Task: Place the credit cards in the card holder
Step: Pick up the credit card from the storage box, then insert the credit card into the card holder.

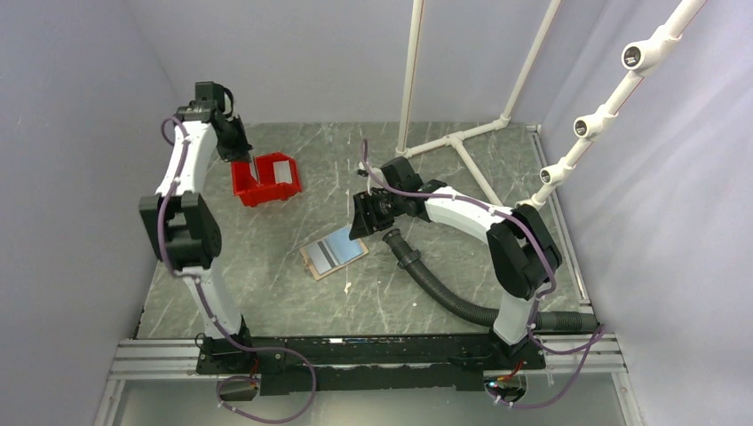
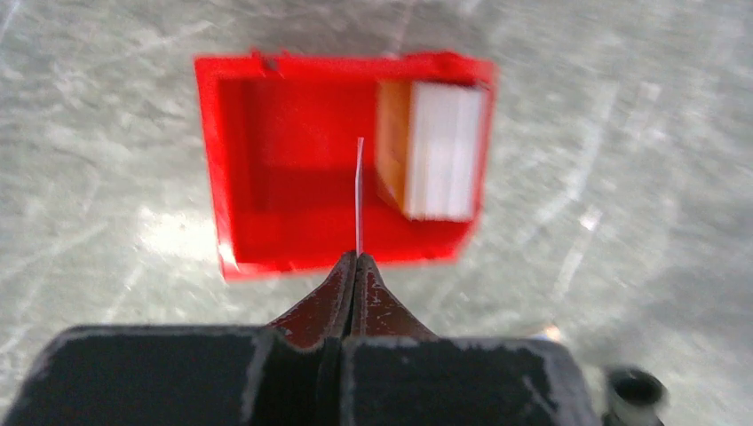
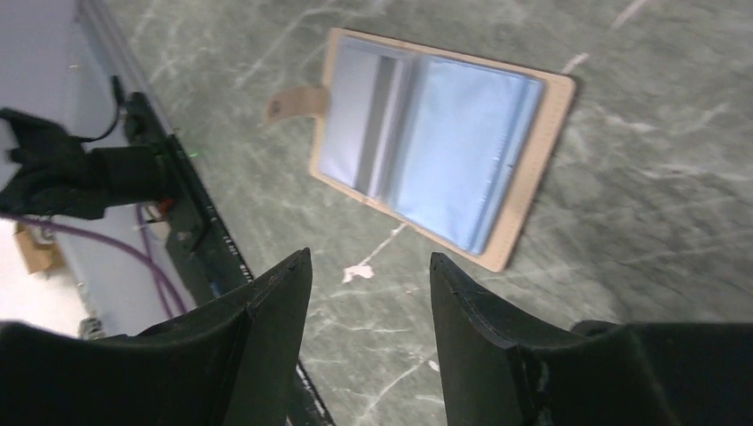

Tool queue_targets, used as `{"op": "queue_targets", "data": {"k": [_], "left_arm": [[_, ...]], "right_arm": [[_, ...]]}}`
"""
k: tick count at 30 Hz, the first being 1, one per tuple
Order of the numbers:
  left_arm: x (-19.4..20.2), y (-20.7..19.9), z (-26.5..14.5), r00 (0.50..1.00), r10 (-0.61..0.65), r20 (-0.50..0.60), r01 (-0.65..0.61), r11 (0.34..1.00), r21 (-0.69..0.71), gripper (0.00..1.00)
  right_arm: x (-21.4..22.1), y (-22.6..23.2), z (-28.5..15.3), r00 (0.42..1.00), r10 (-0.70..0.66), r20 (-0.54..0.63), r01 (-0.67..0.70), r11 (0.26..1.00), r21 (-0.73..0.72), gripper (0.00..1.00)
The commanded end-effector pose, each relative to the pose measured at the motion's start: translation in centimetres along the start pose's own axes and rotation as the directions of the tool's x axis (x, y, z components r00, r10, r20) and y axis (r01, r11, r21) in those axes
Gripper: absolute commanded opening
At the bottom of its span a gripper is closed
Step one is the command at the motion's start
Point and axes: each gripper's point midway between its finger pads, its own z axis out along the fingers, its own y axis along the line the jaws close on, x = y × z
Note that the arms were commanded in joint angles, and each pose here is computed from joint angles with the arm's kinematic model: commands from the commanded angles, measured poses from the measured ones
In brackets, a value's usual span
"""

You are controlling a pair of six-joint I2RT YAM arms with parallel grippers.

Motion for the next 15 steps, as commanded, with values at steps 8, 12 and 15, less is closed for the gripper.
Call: {"op": "queue_targets", "data": {"k": [8,12,15], "left_arm": [[15.9,-13.4,-12.2,0.975,-0.092,-0.201,0.191,0.81,0.555,0.0],[21.3,-14.7,-10.4,0.955,-0.118,-0.271,0.27,0.718,0.641,0.0],[23.5,-15.3,-9.0,0.95,-0.099,-0.296,0.281,0.686,0.671,0.0]], "right_arm": [[0.4,0.2,2.8,0.998,-0.005,-0.057,0.003,0.999,-0.034,0.46],[1.0,-0.7,4.1,0.996,0.027,-0.082,-0.03,0.999,-0.033,0.28],[1.4,-1.8,4.7,0.995,0.037,-0.097,-0.037,0.999,-0.005,0.15]]}}
